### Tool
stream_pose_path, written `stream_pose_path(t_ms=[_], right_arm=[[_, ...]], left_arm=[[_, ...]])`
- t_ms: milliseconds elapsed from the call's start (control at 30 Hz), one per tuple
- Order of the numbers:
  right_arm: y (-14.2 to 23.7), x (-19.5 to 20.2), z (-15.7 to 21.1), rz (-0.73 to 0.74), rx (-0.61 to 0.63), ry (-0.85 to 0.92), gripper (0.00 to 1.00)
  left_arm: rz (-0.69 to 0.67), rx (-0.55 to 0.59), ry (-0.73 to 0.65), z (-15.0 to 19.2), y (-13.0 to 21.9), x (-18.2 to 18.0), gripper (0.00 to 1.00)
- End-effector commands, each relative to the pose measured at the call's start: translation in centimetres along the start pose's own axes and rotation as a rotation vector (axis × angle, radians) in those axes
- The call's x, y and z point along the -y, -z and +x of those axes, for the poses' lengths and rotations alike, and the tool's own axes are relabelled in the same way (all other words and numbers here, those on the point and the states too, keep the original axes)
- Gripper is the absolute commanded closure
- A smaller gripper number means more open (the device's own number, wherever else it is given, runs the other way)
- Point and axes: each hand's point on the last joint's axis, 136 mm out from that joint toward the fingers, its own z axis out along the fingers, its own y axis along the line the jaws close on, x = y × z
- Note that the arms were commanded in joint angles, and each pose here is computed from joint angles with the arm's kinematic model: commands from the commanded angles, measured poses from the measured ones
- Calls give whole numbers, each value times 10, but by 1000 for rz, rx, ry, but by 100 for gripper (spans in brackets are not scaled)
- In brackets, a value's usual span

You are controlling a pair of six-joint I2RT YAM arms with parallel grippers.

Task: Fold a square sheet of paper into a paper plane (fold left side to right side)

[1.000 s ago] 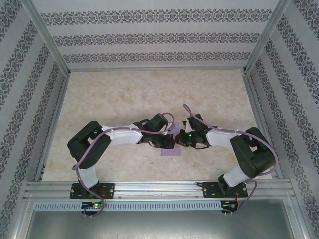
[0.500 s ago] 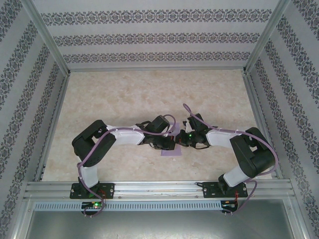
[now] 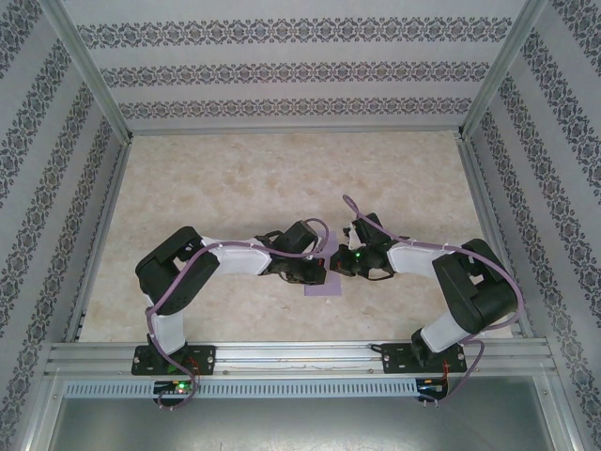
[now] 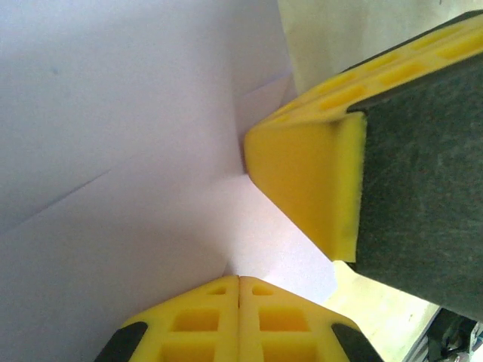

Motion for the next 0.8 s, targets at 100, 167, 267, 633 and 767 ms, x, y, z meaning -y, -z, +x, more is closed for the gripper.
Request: stream_pose_path(t_ms=[100,167,267,633,767], right_arm=[[-6,57,26,227,-69,-53,100],[-6,58,26,229,-72,-53,100],[-6,61,26,234,-78,-55,100],[-2,65,23,239,-80,-60,100],[-2,66,24,240,-83,-63,100]], left_arm=[[-59,-36,18,17,-3,-16,100],[-62,-43,17,21,-3,-19,100],[-62,-61,17,28,-3,-22,100],[-78,-121,-24,52,5,-34,99],[-86,-132,-31,57,8,-37,99]])
